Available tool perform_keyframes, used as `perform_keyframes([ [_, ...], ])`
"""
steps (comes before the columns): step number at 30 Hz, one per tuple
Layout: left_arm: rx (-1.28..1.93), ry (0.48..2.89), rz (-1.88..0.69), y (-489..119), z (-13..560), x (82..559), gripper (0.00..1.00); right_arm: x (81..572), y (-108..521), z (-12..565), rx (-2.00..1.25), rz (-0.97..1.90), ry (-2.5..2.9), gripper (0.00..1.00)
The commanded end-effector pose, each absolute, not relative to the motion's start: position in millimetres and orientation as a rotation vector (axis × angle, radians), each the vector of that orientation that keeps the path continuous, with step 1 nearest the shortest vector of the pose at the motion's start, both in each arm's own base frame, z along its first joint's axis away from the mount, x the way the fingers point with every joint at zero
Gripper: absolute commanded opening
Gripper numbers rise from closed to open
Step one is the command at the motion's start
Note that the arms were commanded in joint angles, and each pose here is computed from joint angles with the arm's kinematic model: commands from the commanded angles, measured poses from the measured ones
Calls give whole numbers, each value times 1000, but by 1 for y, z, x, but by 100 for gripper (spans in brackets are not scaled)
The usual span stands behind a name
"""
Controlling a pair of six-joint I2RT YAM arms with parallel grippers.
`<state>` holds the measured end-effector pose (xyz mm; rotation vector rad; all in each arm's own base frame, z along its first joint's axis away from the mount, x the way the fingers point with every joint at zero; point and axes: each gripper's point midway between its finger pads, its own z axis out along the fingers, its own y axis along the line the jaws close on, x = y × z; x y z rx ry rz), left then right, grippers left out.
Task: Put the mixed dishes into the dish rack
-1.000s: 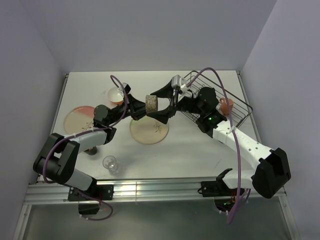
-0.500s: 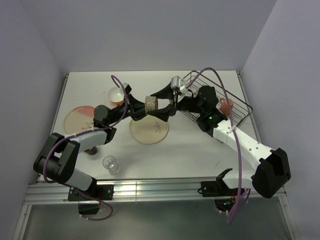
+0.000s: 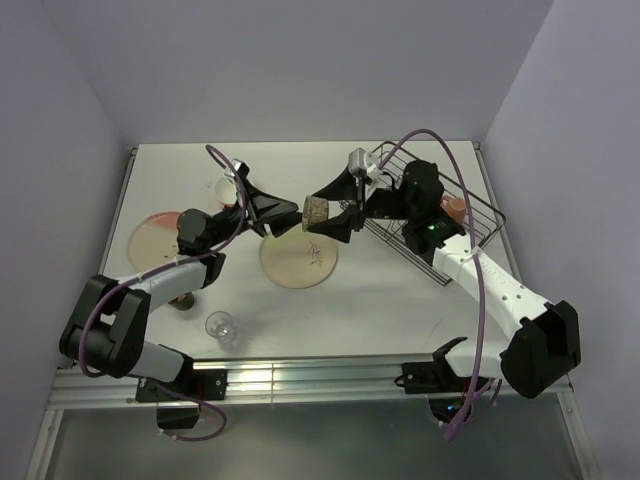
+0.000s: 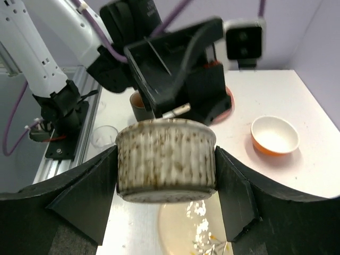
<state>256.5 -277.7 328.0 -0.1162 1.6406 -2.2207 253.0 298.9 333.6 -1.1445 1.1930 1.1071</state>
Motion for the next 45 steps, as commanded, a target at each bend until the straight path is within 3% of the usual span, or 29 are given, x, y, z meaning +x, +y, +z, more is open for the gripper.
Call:
perform_keyframes([
  [1, 182, 1462, -2099, -266, 363, 230, 67, 267, 271, 346, -1091, 1035, 1239, 16],
  [6, 157, 1695, -1867, -265, 323, 250, 68, 284, 235, 344, -1015, 960, 1324, 16],
  [17, 188, 1814, -1747, -265, 299, 261, 68, 290, 223, 322, -1021, 886, 1412, 15],
  [26, 303, 1765, -1747, -278, 321, 258, 62, 271, 236, 280, -1290, 789, 1450, 16],
  [33, 328, 1855, -1816, -311, 303, 254, 45, 260, 257, 266, -1382, 809, 1441, 17],
  [45, 320, 1963, -1792, -331, 289, 251, 40, 265, 267, 260, -1400, 819, 1452, 18],
])
